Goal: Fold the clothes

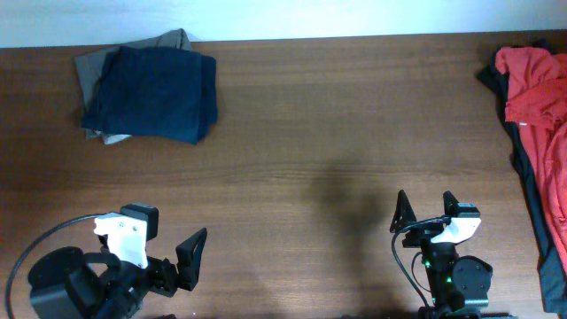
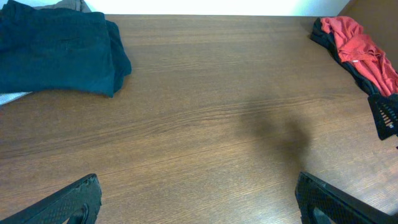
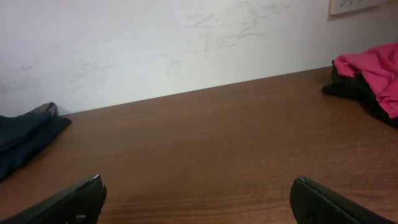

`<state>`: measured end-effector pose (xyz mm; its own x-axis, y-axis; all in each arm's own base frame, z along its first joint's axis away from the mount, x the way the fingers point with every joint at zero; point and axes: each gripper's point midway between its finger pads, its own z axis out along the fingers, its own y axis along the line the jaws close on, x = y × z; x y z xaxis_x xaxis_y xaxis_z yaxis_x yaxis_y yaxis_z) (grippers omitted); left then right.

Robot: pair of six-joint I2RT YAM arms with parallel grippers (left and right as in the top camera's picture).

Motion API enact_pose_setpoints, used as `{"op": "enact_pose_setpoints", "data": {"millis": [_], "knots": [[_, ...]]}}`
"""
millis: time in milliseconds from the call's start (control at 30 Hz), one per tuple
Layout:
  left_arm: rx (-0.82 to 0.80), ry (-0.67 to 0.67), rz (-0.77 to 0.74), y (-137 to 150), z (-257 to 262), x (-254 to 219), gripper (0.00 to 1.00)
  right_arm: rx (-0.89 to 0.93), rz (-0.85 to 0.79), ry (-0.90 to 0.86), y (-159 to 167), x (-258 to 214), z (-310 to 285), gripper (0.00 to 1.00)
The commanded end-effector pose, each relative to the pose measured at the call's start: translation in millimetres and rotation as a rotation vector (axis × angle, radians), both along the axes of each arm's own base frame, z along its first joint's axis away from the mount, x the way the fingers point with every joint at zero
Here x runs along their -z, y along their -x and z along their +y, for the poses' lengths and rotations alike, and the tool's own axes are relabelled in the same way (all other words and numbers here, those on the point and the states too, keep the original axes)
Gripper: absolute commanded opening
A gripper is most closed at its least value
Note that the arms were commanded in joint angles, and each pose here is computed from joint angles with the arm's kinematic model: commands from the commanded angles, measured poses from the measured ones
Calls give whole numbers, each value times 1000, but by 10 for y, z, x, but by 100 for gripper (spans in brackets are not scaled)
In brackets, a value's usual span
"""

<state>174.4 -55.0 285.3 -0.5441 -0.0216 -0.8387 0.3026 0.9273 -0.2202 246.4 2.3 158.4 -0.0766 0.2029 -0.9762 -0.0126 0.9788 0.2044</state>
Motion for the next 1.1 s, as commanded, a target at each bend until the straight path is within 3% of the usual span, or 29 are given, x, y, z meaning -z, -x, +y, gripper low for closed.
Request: {"op": "enact_pose_setpoints", "data": {"millis": [0,233,400,700,1067], "knots": [[20,-1,-13,16,-28,-12,99,18,1,8,4,17,-37,99],[20,2,-1,45,-37,10,99,18,1,8,4,17,-37,99],[54,80,36,107,-174,13,99,18,1,8,4,17,-37,99],[153,30,-258,-87,-319,67,99,18,1,8,4,17,-37,99],[-161,215,-361,-559,1,633,99,18,1,8,4,17,-37,99]]}}
